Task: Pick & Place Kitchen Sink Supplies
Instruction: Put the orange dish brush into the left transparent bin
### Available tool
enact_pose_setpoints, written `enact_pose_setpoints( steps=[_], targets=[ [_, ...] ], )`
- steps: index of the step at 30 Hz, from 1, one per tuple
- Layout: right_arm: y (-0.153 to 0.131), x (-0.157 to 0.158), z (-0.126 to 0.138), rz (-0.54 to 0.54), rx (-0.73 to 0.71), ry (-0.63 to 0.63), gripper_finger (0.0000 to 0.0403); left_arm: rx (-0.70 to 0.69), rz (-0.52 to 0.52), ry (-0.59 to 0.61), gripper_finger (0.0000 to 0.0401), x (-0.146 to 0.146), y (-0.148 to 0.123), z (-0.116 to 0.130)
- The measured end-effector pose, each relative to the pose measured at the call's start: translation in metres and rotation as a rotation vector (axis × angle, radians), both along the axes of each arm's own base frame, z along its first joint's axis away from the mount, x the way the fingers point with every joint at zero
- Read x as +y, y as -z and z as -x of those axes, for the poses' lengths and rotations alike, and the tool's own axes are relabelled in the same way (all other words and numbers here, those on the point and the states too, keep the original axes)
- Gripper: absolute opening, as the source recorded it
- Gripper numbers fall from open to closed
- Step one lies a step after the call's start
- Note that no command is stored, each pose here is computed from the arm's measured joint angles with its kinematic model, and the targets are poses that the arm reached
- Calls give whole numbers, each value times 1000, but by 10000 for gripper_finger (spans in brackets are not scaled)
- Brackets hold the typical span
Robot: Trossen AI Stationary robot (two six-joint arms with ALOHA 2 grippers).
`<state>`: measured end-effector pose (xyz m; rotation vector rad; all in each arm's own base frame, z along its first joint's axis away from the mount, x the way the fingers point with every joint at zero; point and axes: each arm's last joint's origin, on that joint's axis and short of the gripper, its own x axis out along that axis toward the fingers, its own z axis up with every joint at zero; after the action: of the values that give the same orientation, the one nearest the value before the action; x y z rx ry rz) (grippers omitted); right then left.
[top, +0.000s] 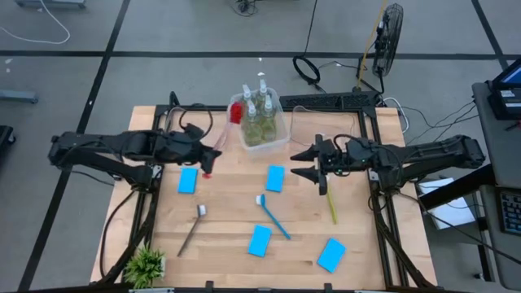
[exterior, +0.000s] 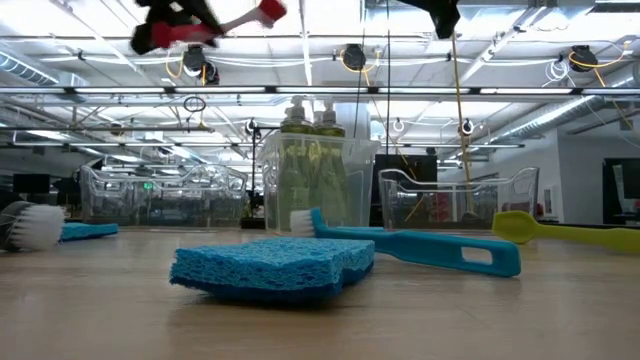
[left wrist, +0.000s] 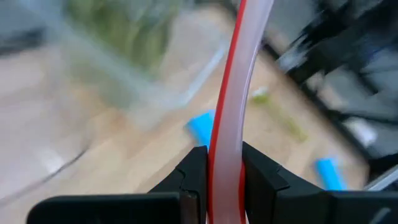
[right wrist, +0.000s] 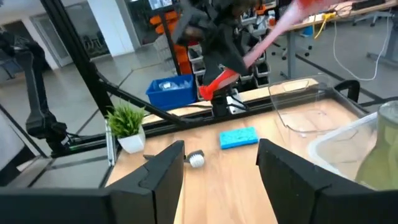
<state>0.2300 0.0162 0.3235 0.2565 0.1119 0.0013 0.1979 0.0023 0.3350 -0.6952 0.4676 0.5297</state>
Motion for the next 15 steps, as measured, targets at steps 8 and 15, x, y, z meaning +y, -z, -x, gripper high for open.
enact_pose_setpoints(
  steps=[8, 15],
  targets=[
    [2, -1, 0, 8, 25, 46, 185, 127, 16, -1, 65, 1, 1, 36],
    [3, -1, 0, 9, 30, 46, 184, 261, 17, -22, 65, 4, 7, 60]
  ],
)
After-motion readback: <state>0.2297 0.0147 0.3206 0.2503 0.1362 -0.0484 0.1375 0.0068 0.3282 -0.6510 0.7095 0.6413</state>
